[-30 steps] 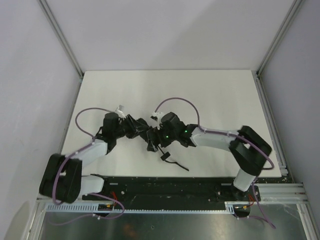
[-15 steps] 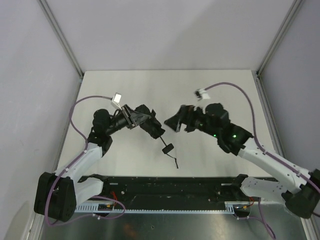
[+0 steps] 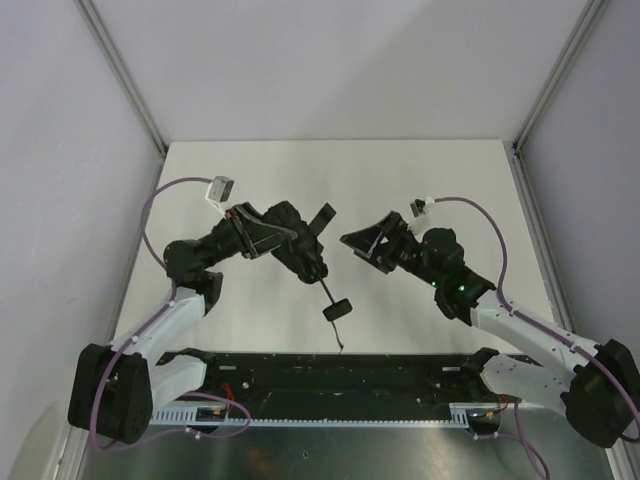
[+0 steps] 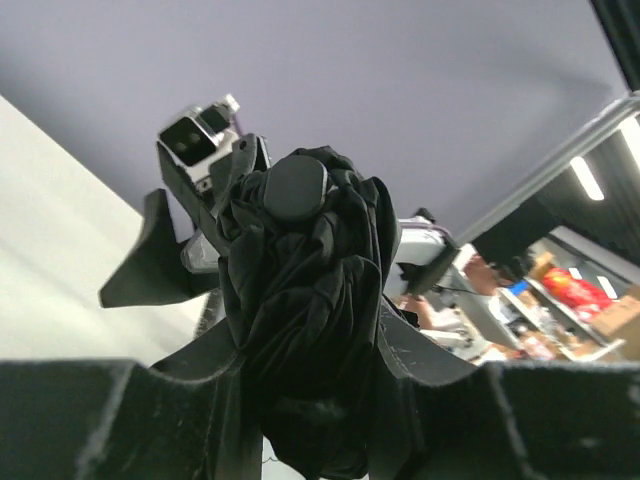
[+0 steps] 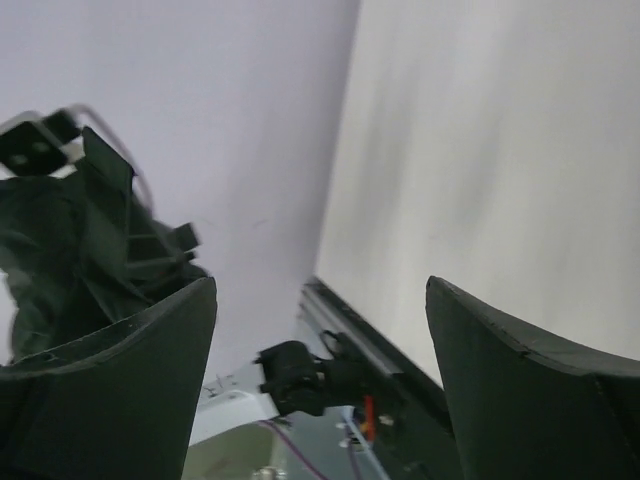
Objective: Put away the umbrella
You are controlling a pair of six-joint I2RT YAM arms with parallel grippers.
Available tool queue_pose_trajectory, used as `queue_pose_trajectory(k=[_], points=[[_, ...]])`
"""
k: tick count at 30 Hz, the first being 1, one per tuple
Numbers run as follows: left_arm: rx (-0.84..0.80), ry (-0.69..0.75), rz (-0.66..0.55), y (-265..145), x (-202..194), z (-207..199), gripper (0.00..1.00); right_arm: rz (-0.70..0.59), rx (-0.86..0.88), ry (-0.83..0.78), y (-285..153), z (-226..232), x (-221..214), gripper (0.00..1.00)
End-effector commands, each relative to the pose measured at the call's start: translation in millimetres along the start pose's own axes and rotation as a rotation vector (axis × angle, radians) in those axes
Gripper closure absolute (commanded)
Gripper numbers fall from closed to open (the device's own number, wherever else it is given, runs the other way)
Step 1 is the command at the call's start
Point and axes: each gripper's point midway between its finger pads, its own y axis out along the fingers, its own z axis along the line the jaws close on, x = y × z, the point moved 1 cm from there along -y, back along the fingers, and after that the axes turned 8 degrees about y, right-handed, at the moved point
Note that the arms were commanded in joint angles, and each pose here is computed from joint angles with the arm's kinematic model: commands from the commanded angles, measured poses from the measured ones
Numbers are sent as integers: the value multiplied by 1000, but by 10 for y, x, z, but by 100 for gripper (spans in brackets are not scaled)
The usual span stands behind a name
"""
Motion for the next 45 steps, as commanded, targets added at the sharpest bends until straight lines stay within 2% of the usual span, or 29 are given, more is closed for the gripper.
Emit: queue_pose_trajectory(k=[1,5,9,15,22,30,34,37,39,40,45], points=[[-303,163,-10,-97,41,-753,100,-5,281,145,-13,669,-40,12],[-337,184,5,-99,41,-884,100,-77,454,66,-138,984,-97,10],[-338,163,-15,-92,72,-893,100,-100,572,16,-235,1175,-176,15],[-345,163,-23,-88,90,-922,100,-83,627,71,-166,1226,-224,26],[-353,163,-16,-92,77,-957,100,-108,632,146,-61,1187,-130,31],[-357,155,-19,-112,50,-981,100,-104,662,233,18,1173,-26,42],[-361,147,-22,-114,44,-993,100,-90,694,241,49,1206,-8,57],[-361,142,-21,-116,43,-996,100,-67,729,223,31,1280,-35,73],[-362,138,-22,-115,45,-1001,100,-53,739,202,17,1297,-65,91],[-361,135,-24,-115,47,-996,100,-49,745,183,2,1304,-77,95],[-291,77,-66,-104,102,-781,100,-64,764,-7,-196,1403,-99,100]])
